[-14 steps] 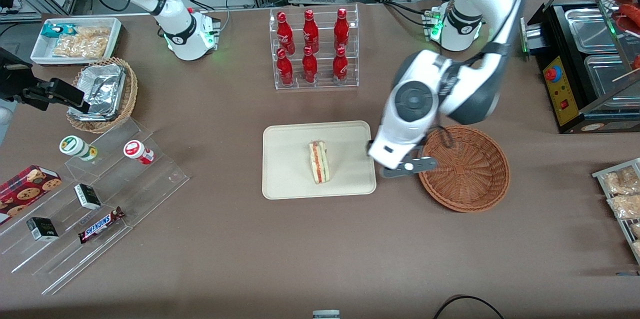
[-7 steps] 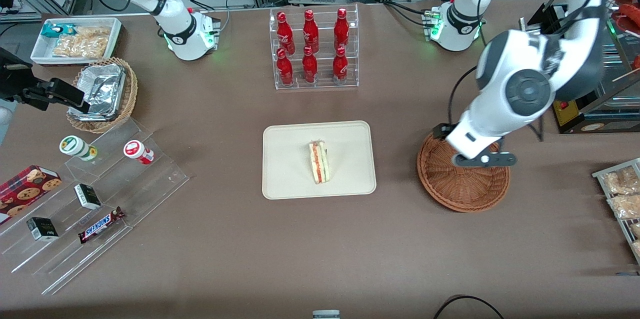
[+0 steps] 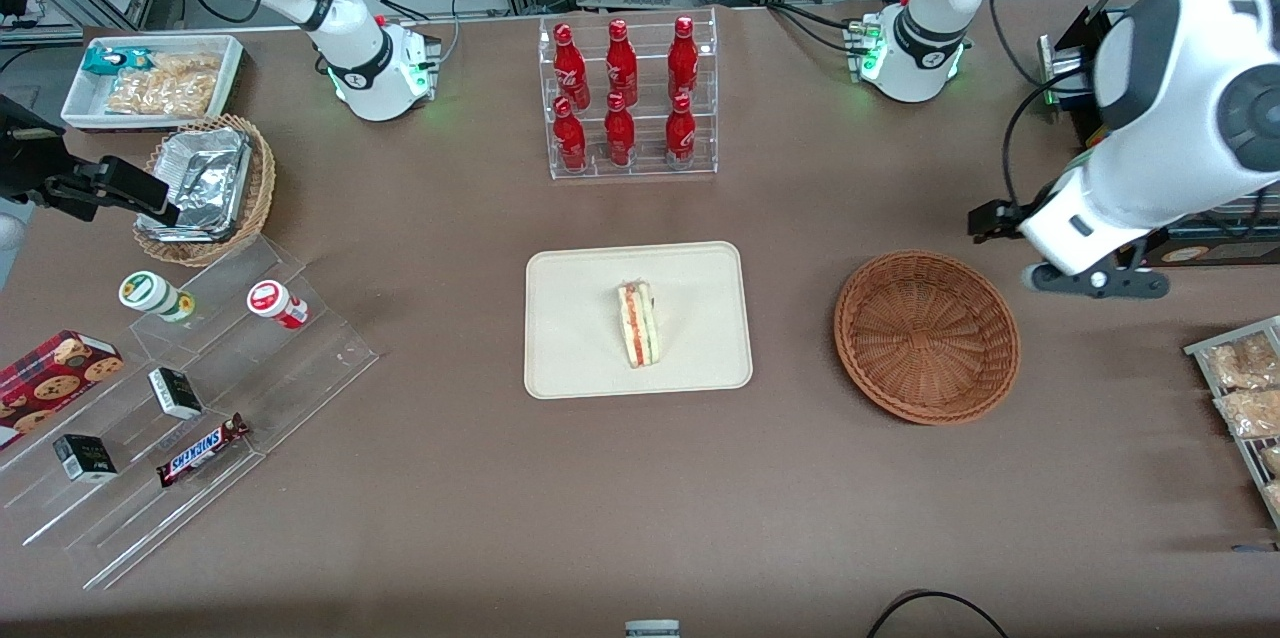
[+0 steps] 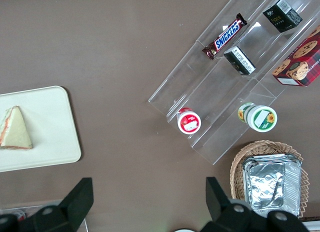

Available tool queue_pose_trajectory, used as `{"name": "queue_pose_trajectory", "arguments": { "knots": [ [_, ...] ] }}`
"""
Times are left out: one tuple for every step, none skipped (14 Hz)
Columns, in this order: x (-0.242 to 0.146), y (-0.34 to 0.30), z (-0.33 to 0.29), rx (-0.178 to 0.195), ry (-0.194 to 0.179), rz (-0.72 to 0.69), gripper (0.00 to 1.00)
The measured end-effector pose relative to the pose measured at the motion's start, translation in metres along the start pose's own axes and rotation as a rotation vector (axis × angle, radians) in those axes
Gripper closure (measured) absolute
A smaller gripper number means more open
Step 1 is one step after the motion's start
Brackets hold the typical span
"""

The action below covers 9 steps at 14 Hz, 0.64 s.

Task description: Place sandwich from basket to tray

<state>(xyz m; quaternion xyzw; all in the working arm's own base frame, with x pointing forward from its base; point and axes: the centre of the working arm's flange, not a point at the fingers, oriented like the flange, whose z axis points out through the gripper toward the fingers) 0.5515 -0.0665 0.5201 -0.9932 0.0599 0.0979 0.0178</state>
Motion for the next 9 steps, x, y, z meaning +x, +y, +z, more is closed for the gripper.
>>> {"name": "queue_pose_trajectory", "arguments": {
  "knots": [
    [-0.008, -0.009, -0.008, -0.002, 0.002, 0.009, 0.00],
    [-0.016, -0.018, -0.017, -0.004, 0.004, 0.012, 0.00],
    [-0.024, -0.026, -0.026, -0.005, 0.010, 0.009, 0.00],
    [-0.031, -0.032, -0.034, -0.006, 0.023, 0.004, 0.00],
    [-0.036, -0.036, -0.041, -0.005, 0.037, -0.004, 0.00],
    [-0.040, -0.041, -0.047, -0.005, 0.050, -0.013, 0.00],
    [-0.042, -0.045, -0.051, -0.006, 0.058, -0.020, 0.00],
    [-0.043, -0.049, -0.053, -0.006, 0.063, -0.027, 0.00],
    [-0.044, -0.054, -0.053, -0.008, 0.065, -0.036, 0.00]
  ]
}}
